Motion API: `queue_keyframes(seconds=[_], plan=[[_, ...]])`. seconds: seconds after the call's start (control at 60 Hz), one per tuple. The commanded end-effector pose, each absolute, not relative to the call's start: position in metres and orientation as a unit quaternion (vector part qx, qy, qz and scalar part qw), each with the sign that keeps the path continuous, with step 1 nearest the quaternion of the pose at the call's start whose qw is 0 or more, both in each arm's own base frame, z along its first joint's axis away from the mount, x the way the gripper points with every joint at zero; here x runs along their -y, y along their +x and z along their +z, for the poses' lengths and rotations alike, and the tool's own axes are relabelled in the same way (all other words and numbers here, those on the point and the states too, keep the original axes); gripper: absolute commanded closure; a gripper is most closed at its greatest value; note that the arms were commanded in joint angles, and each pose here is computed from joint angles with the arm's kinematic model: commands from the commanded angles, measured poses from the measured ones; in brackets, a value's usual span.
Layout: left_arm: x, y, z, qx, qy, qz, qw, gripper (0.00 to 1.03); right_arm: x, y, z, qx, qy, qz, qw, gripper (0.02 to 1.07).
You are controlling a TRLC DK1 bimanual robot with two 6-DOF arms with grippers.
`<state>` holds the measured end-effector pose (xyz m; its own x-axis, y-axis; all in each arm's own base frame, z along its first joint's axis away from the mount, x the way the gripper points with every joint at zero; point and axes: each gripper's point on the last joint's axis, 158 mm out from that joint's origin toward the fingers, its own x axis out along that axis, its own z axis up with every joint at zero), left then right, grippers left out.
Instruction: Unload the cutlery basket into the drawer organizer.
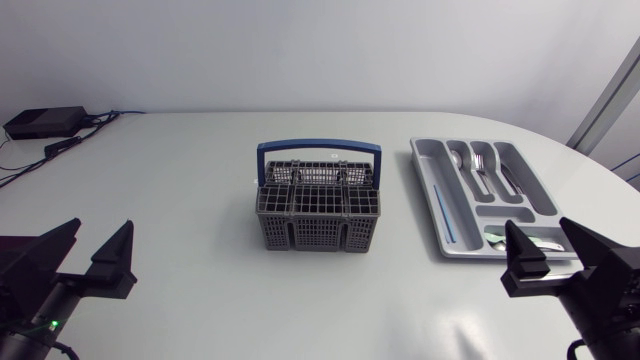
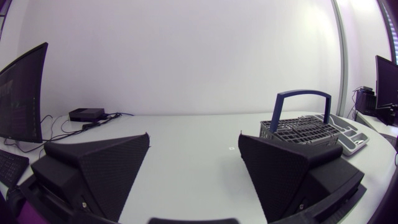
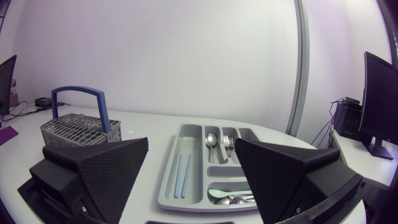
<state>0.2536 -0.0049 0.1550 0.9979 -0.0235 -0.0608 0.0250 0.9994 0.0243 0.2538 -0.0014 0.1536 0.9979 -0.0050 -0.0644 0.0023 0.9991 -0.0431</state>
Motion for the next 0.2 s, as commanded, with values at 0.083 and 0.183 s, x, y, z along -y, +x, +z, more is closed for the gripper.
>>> queue_keyframes(seconds=[0.083,0.183], plan=[[0.0032,0.2542,0.1502,-0.03,0.0,-0.008,0.999,0.04,0.0019,0.2544,0.1491,-0.028,0.0,-0.005,1.0,0.06],[0.0032,0.2542,0.1502,-0.03,0.0,-0.008,0.999,0.04,0.0019,0.2544,0.1491,-0.028,0.0,-0.005,1.0,0.06]])
